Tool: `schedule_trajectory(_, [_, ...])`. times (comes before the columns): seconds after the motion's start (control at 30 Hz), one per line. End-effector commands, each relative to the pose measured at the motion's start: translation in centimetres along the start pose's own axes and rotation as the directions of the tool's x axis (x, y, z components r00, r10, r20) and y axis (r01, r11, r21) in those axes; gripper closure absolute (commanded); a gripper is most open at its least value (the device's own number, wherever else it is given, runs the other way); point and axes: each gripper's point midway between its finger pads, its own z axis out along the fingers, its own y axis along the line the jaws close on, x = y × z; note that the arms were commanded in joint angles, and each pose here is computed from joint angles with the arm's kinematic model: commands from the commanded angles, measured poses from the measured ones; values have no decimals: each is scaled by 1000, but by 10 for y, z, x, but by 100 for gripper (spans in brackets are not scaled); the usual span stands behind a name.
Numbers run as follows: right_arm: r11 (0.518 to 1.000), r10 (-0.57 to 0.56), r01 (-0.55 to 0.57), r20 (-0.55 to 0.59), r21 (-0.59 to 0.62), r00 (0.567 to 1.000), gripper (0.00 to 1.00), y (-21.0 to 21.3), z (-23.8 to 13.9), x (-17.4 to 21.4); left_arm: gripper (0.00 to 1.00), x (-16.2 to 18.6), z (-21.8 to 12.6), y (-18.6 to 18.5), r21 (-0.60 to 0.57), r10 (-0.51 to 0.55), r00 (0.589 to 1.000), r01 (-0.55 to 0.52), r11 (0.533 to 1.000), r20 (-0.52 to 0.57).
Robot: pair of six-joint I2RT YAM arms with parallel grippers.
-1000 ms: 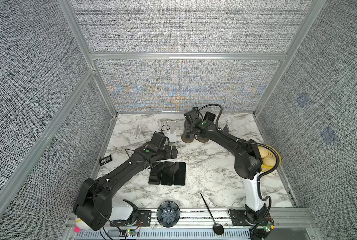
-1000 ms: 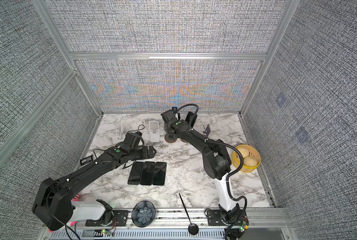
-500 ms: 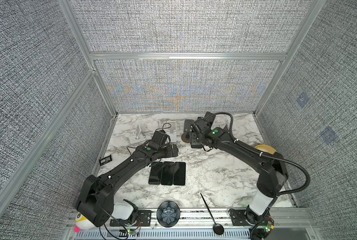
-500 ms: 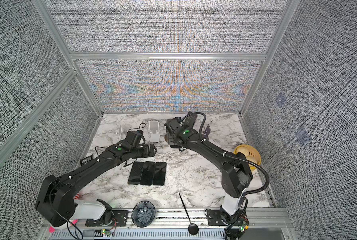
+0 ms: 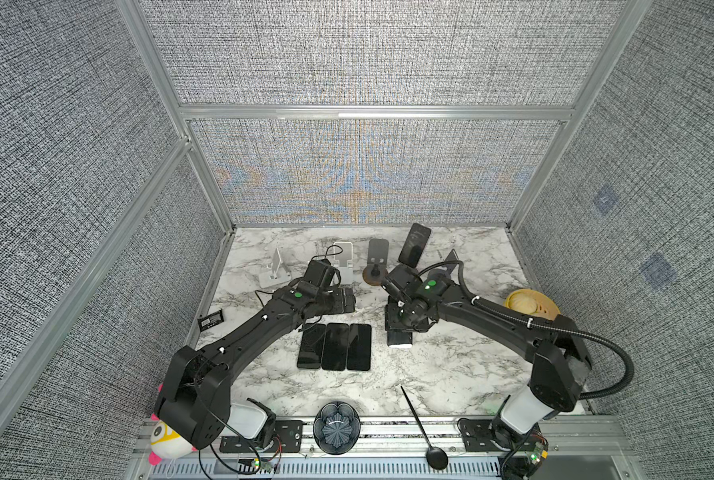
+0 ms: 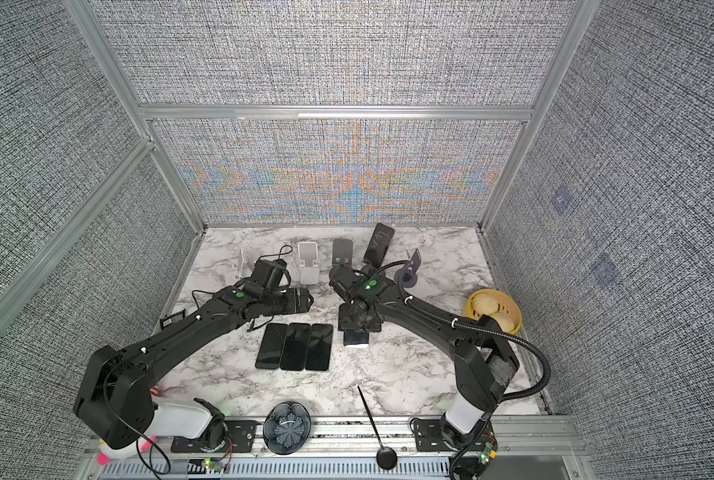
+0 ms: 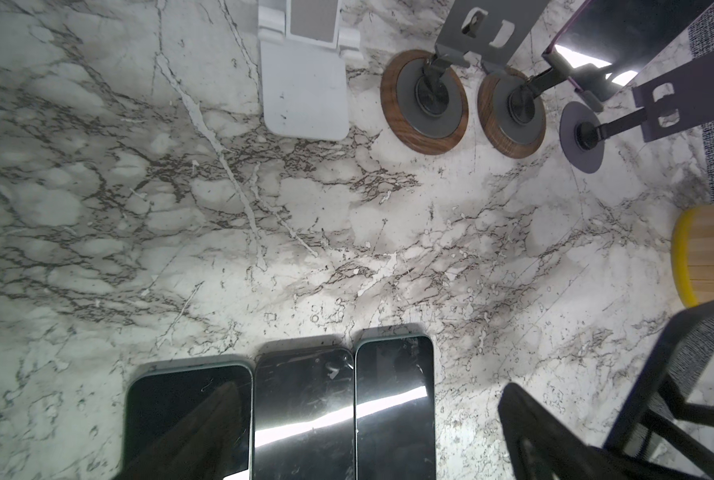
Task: Remove the phone from the phone stand
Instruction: 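Lift the dark phone off the stand and carry it toward the lying phones, then lower the dark phone flat beside the row of phones with right gripper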
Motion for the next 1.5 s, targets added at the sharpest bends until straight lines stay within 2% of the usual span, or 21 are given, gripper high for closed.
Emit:
schedule_trajectory(0.0, [999,39,-37,-92,25,995,38,-3,8,17,2,2,-1,3,-10,7,1000,-7,1000,-3])
schedule_trajectory(0.53, [999,39,-31,-274,31,961,39,15,57,40,2,4,-3,9,-42,17,1000,-17,999,-12])
schedule_trajectory(1.33, [999,29,-33,-307,-8,951,39,29,82,52,2,8,3,12,-45,2,1000,-3,999,-27])
schedule_trajectory(1.47, [999,29,-33,-315,-8,949,36,28,84,55,2,8,5,12,-45,-2,1000,1,999,-30])
